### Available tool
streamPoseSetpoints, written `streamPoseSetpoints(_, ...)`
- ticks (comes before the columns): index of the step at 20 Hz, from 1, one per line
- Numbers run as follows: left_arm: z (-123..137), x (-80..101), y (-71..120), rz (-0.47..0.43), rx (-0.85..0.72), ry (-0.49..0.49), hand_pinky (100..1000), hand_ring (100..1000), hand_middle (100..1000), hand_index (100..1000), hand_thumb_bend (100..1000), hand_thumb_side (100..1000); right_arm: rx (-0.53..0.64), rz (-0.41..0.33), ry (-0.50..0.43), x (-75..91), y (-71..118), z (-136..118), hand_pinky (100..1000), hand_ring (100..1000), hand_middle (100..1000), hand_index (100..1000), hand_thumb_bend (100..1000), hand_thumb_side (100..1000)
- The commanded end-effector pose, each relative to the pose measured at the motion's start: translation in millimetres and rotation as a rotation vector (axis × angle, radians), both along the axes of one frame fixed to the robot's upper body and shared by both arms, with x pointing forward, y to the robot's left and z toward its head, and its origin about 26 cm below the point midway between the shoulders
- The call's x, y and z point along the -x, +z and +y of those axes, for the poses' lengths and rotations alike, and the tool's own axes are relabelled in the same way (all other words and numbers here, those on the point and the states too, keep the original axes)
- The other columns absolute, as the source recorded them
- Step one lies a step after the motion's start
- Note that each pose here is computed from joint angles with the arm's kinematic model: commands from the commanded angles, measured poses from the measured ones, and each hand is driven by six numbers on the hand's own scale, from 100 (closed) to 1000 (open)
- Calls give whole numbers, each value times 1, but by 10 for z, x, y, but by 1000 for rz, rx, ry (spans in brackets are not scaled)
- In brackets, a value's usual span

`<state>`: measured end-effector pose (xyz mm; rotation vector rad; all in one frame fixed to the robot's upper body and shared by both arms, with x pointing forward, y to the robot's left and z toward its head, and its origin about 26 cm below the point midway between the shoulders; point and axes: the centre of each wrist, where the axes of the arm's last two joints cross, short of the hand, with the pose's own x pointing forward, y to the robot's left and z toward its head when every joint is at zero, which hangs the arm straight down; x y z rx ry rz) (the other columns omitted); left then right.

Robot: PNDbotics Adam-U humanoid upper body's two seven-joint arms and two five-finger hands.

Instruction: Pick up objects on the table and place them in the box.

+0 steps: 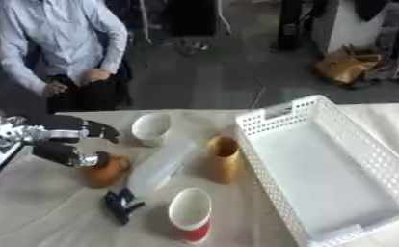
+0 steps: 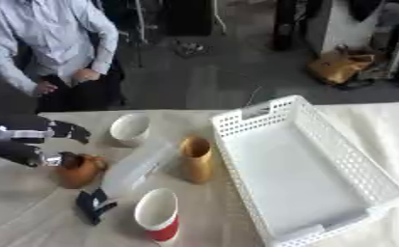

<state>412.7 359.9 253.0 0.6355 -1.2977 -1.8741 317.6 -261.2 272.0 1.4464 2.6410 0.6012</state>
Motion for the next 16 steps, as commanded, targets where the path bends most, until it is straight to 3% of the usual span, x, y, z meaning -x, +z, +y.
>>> streamPoseSetpoints(1,66,-24,53,-29,-16,-5,1000,1000,1000,1000,180,1000,2,-38,10,45,83,1,707,798,778,678,100,1000)
streamPoseSetpoints(16,93,-166,-328,18,-43,11,1000,1000,1000,1000,171,1000,-13,-40,22,44,86,0,704,790,761,673,100,1000)
